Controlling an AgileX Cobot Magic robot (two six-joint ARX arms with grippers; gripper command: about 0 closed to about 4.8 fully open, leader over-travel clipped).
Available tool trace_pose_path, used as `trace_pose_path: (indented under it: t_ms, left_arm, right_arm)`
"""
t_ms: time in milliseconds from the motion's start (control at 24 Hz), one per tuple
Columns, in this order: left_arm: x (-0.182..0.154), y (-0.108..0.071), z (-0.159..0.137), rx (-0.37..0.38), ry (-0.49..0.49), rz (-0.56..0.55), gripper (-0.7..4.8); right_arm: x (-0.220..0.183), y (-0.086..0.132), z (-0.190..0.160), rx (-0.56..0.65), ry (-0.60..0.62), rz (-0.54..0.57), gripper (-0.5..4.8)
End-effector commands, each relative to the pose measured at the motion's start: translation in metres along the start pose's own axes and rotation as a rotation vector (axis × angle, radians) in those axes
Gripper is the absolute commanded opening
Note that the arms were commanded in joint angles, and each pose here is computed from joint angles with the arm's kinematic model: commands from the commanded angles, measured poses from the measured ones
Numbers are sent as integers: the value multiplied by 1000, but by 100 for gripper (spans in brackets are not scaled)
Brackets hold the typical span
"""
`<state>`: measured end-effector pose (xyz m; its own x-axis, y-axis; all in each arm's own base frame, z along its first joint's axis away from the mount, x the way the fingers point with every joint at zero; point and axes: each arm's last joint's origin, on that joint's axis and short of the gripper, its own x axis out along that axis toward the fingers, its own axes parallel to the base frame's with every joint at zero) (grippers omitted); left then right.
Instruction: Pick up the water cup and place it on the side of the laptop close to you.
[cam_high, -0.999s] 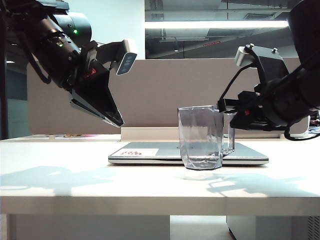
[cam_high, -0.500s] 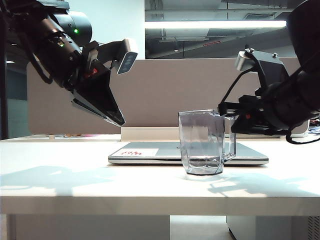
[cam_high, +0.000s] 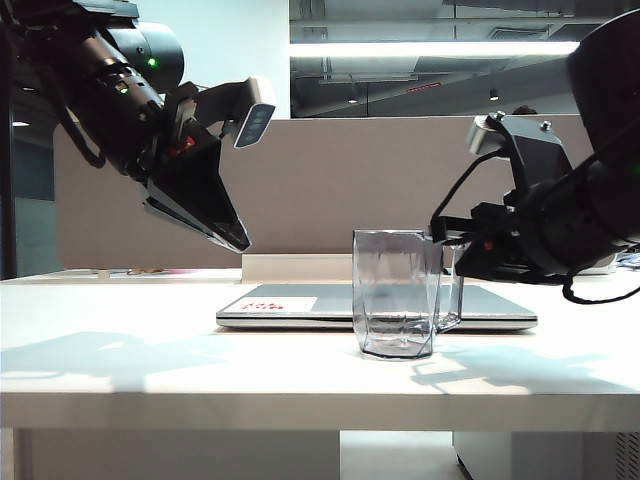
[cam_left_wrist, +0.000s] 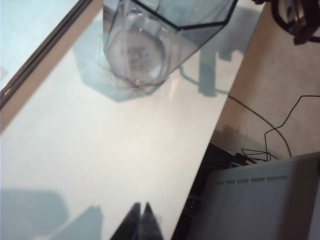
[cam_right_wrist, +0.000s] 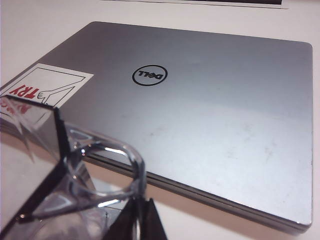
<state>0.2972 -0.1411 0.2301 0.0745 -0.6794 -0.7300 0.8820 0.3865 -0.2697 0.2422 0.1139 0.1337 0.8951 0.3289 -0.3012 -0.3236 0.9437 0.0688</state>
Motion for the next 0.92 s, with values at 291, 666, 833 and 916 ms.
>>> trace_pose_path:
  t_ms: [291,666,833,916]
  left_arm:
    - [-1,-1,2,9,-11,1,-6]
    - [-1,-1,2,9,-10,1,-6]
    - [-1,-1,1,5,-6,-2,-6]
    - [-1,-1,1,2,-3,-3,-6]
  right_arm:
    - [0,0,2,5,-19,8,55]
    - [-6,0,7,6,-38,13,110]
    - [-12,0,4,1,16,8,114]
    - [-15,-1,2,1,16,7,114]
